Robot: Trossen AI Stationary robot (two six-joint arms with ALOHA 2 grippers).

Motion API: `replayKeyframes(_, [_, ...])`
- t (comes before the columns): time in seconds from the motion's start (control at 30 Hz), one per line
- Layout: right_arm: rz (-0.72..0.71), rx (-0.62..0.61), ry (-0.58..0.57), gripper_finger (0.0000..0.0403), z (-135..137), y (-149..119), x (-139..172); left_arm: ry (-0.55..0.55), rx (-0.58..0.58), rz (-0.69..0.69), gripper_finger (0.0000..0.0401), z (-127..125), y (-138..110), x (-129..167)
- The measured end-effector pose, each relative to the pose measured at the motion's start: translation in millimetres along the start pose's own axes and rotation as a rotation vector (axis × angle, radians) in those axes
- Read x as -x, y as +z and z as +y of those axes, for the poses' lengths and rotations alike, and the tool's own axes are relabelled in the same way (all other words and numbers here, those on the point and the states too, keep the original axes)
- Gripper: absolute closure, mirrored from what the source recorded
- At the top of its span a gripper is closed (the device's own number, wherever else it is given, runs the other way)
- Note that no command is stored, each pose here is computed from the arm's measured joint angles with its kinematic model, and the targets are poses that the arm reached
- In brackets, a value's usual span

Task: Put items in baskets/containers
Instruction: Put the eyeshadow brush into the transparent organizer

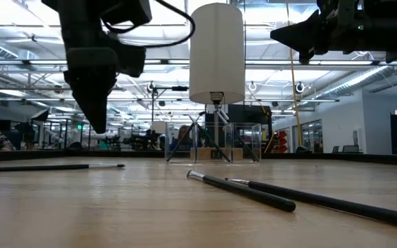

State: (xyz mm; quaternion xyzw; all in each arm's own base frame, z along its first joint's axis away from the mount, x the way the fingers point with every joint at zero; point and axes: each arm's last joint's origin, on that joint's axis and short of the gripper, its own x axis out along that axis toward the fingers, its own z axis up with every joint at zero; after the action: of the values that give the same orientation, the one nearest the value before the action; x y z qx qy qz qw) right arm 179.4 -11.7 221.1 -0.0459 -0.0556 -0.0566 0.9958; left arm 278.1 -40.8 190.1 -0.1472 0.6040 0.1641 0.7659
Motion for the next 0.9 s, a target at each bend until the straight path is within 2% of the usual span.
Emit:
replayKeyframes(0.17, [0.000,0.000,0.000,0.0403,0,0,0,-0.037,0.026,0.063,0.0227,2,2,-8])
replayKeyframes(0.33, [0.014,0.000,0.002,0.0403,0,-1,0,0.004,-0.025,0.128,0.0222,-3,0,-30])
replayKeyframes(0.6, [0.015,0.000,0.002,0.0403,0,-1,0,0.054,-0.038,0.225,0.0242,-6,-1,-64])
replayKeyframes(0.73, [0.015,0.000,0.002,0.0403,0,-1,0,0.053,-0.044,0.233,0.0253,-7,0,-68])
replayKeyframes(0.9, [0.015,0.000,0.002,0.0403,0,-1,0,0.033,-0.045,0.219,0.0304,-8,1,-69])
